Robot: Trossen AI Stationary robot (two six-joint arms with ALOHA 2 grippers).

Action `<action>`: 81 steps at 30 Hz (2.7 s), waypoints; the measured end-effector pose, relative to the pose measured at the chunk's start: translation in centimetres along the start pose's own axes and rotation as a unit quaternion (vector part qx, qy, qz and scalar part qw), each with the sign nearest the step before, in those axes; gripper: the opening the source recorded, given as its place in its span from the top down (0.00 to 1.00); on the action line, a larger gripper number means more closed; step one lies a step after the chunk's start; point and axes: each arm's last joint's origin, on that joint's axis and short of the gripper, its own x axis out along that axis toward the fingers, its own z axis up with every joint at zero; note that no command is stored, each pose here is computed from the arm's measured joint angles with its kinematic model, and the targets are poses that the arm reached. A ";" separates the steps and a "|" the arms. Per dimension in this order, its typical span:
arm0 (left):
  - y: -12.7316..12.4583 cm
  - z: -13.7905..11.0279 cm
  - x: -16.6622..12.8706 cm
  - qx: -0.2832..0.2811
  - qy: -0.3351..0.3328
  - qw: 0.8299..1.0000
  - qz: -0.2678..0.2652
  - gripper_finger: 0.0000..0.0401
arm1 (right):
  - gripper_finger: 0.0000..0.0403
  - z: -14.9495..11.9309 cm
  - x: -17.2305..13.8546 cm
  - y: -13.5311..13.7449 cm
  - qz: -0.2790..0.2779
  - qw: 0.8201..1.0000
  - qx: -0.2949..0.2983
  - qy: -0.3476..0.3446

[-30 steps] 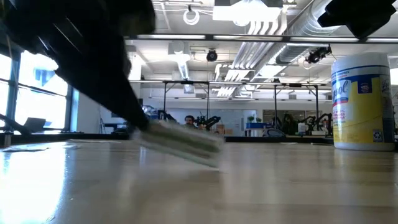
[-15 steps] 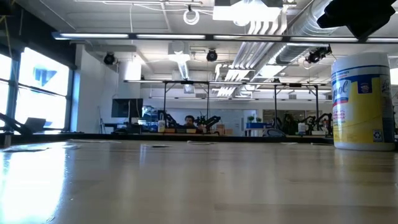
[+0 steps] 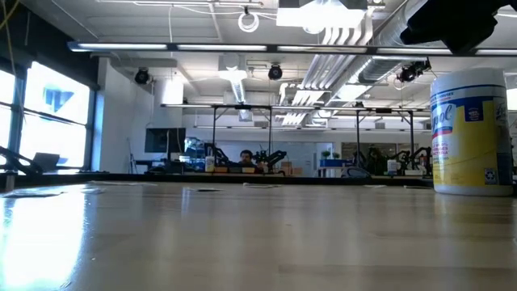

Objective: Pick & Place First Aid Supplies
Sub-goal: Put the green bandage into the white bin, then put the blue alcohol pad into the black bin

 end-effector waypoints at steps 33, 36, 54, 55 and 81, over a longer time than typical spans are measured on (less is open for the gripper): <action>0.2 6.6 -0.5 -0.005 -0.034 0.990 0.140 0.63 | 0.80 0.1 0.2 -0.2 -0.008 1.000 -0.001 0.000; 0.9 8.3 -0.6 -0.005 -0.064 0.988 0.138 0.63 | 0.80 0.1 0.2 -0.2 -0.010 1.000 -0.001 -0.002; 11.2 11.8 8.5 -0.146 -0.005 0.976 0.161 0.63 | 0.80 -1.8 1.9 0.6 -0.019 0.999 -0.009 0.024; 11.4 11.7 8.6 -0.150 0.003 0.975 0.164 0.63 | 0.80 -2.0 2.2 0.6 -0.021 0.999 -0.009 0.025; 9.7 15.7 10.8 -0.049 -0.091 0.991 0.090 0.63 | 0.80 -2.1 5.7 0.3 0.009 0.999 -0.017 0.048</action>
